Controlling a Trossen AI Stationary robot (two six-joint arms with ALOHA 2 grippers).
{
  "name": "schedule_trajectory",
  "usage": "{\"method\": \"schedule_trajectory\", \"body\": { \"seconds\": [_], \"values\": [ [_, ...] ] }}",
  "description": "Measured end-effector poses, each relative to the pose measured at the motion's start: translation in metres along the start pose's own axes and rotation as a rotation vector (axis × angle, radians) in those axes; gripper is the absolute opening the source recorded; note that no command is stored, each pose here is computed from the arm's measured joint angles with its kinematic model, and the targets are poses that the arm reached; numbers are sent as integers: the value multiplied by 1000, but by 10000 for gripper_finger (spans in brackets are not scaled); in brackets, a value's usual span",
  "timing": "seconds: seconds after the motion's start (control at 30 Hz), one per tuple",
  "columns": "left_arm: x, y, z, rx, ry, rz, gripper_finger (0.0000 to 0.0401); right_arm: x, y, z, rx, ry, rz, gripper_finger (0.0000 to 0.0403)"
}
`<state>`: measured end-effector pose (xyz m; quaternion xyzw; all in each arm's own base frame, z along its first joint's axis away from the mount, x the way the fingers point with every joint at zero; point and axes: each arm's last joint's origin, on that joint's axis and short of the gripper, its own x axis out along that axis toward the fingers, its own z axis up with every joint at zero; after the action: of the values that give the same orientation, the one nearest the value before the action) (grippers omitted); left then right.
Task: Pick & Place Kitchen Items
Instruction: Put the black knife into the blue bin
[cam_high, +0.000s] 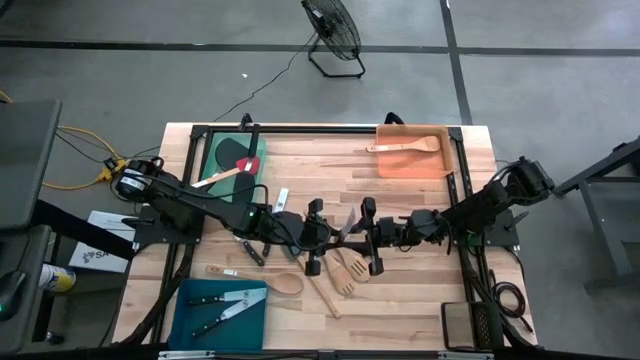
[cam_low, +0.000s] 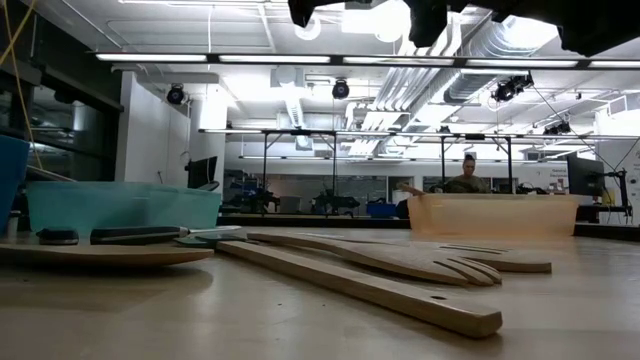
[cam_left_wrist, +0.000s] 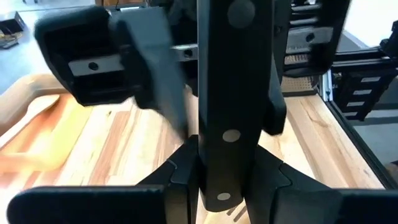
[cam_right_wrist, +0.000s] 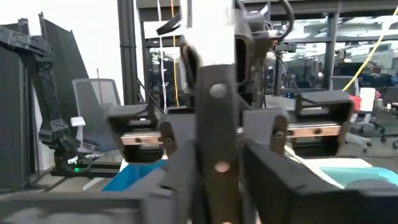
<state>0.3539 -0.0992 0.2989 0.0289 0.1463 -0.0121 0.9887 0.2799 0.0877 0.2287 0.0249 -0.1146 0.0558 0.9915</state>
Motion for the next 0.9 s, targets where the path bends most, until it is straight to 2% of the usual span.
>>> {"method": "schedule_trajectory", "body": {
  "seconds": [0.17, 0.33, 0.53, 0.9],
  "values": [
    [0, 0, -2, 0, 13, 2, 79, -1, 5, 0, 6, 3, -36, 228],
    [-6, 2, -4, -20, 68, 38, 79, -5, 16, 0, 2, 26, -76, 278],
    [-28, 2, 1, -30, 135, 50, 79, -13, 28, 1, -26, 114, -112, 285],
    [-80, -29, -12, -70, 382, -21, 79, -26, 41, 8, -54, 173, -202, 282]
  ]
}}
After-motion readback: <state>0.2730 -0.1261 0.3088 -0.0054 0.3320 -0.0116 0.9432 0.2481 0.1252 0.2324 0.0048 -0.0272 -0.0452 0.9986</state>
